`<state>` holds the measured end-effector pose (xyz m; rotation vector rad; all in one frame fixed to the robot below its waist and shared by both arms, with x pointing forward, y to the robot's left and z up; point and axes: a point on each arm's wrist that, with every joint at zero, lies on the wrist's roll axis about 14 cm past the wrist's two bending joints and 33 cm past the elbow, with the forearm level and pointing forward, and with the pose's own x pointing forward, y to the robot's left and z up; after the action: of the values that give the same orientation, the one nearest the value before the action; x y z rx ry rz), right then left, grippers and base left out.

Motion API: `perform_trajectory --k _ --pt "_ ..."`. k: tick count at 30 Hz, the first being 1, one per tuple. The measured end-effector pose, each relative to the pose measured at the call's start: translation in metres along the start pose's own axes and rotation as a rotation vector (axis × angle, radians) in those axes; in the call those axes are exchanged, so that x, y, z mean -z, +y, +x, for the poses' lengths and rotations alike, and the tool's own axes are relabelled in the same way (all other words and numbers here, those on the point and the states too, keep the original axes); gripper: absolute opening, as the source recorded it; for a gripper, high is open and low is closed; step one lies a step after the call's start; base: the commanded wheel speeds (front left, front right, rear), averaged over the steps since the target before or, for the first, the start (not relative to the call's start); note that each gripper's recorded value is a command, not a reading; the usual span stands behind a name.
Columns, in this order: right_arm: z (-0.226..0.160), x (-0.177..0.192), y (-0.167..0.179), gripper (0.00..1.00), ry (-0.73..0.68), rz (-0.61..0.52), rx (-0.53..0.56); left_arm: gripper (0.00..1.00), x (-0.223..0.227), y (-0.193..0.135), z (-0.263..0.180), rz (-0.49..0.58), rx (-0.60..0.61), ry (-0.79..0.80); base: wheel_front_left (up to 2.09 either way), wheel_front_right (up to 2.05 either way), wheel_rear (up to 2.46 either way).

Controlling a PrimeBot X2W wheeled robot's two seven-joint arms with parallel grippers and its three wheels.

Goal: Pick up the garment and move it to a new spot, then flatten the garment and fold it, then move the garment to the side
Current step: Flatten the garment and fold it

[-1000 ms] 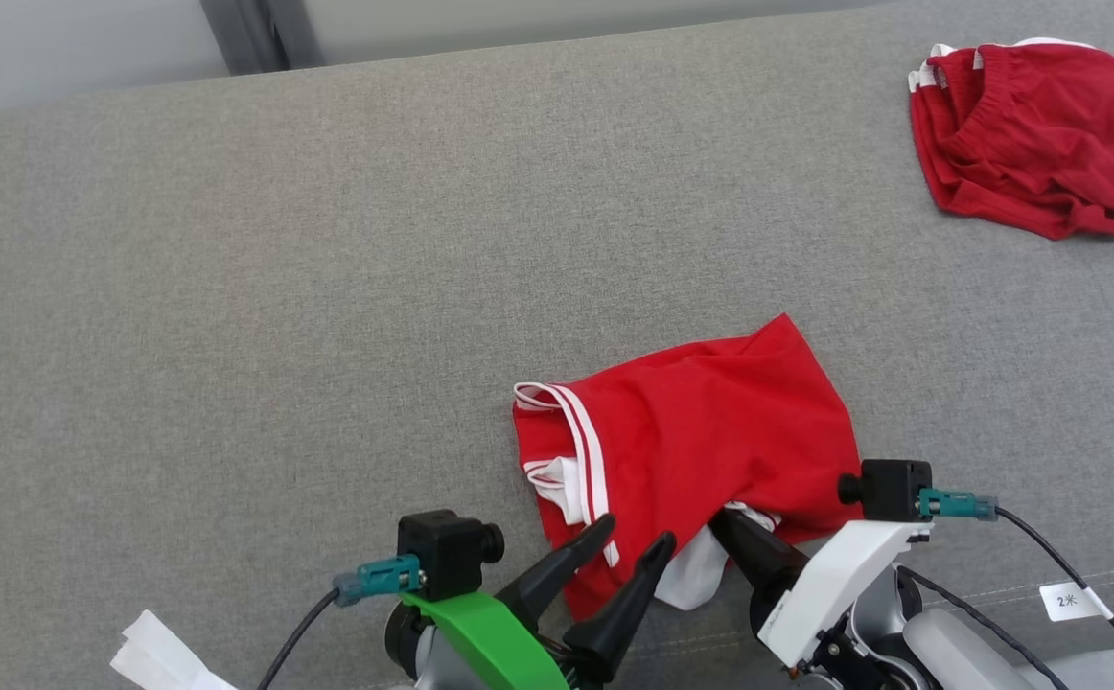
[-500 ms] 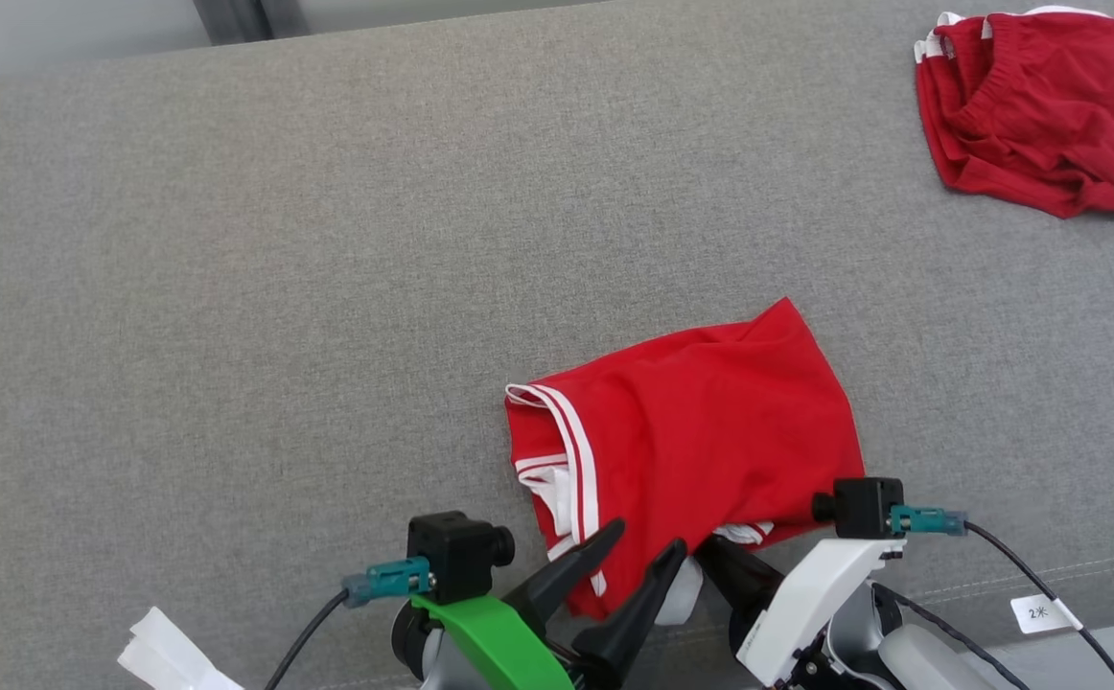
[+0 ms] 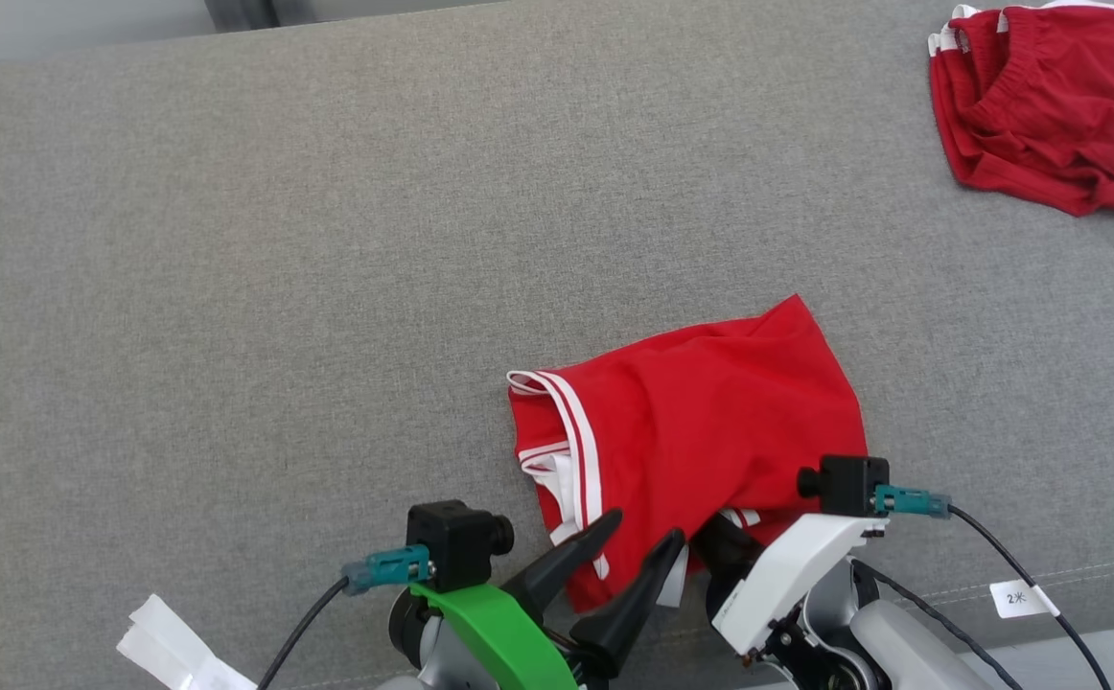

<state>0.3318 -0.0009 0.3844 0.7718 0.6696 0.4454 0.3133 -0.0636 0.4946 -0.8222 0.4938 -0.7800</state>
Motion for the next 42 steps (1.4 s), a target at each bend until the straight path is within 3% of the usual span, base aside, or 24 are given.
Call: perform_trajectory --k 6,13,14,15,16,17,27,42 --pt "0.007 -0.021 -0.009 0.0 -0.083 0.012 0.03 1.0 0.0 0.002 0.0 0.0 -0.006 -0.001 0.0 0.0 0.0" --pt "0.012 -0.014 -0.015 0.0 -0.055 -0.01 0.051 1.0 0.002 0.004 -0.002 0.001 -0.015 0.007 0.0 0.0 0.0" --pt "0.013 -0.011 -0.014 0.14 -0.044 -0.014 0.05 1.0 0.002 0.004 -0.002 0.001 -0.016 0.009 0.0 0.0 0.0" --pt "0.014 -0.006 -0.013 0.4 -0.029 -0.02 0.047 1.0 0.001 0.004 -0.002 0.001 -0.018 0.006 0.0 0.0 0.0" --pt "0.014 -0.003 -0.012 0.46 -0.017 -0.034 0.045 1.0 0.001 0.004 -0.003 0.002 -0.02 0.003 0.0 0.0 0.0" --pt "0.015 -0.002 -0.012 1.0 -0.008 -0.05 0.045 1.0 0.0 0.005 -0.003 0.002 -0.022 0.002 0.0 0.0 0.0" --pt "0.02 0.001 0.004 1.0 0.007 -0.168 0.002 1.0 -0.002 0.003 -0.005 0.017 -0.024 -0.01 0.0 0.0 0.0" --pt "0.008 -0.008 -0.004 1.0 -0.034 -0.23 0.043 1.0 -0.002 -0.005 -0.003 0.032 0.003 -0.012 0.0 0.0 0.0"
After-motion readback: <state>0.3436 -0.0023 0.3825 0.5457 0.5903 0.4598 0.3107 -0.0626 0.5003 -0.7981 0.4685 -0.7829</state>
